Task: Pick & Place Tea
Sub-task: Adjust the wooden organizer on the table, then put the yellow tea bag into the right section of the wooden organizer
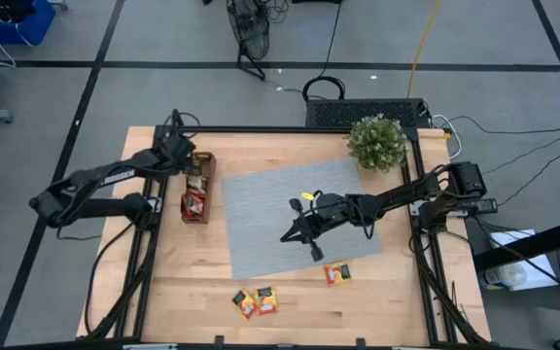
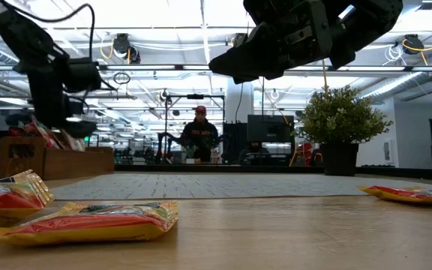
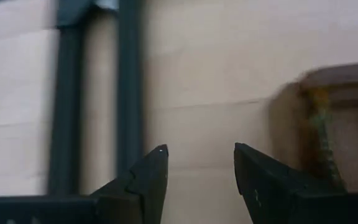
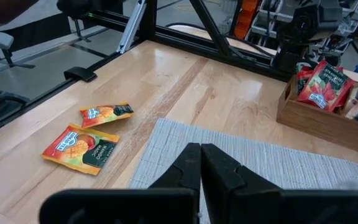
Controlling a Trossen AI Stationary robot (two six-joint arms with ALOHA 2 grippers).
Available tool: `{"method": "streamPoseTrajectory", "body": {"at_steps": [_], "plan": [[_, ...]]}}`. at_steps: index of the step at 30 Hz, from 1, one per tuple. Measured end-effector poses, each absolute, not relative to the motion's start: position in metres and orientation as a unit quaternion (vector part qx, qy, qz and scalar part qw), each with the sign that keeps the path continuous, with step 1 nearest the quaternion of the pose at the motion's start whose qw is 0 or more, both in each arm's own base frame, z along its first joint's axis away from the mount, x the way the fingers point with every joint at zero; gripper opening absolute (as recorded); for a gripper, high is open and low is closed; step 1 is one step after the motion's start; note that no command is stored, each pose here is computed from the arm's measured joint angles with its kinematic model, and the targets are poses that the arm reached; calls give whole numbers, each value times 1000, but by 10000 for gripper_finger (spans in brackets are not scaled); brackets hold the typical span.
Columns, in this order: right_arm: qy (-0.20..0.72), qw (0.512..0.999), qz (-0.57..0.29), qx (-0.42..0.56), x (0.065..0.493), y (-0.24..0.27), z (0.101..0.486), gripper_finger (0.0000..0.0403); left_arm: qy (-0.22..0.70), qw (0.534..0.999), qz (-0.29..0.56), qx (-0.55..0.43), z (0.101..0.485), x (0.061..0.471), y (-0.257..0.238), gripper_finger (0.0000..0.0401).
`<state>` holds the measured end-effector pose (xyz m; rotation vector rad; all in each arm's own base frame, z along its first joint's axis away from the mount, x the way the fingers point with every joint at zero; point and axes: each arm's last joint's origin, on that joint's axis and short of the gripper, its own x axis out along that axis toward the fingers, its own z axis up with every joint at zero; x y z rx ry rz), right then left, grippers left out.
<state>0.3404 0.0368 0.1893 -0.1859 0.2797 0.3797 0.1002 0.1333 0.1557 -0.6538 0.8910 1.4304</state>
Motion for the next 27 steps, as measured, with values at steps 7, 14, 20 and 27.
{"method": "streamPoseTrajectory", "body": {"at_steps": [7, 14, 20, 27], "plan": [[139, 969, 187, -87, 340, 37, 189, 0, 351, 699, 548, -296, 141, 122, 148, 186], [146, 968, 187, -81, 340, 37, 188, 0, 329, 753, 493, -285, 142, 135, 152, 186], [150, 968, 184, -80, 340, 36, 188, 0, 355, 725, 545, -228, 142, 130, 153, 186], [165, 963, 195, -83, 338, 40, 185, 0, 336, 766, 506, -211, 155, 132, 149, 186]]}}
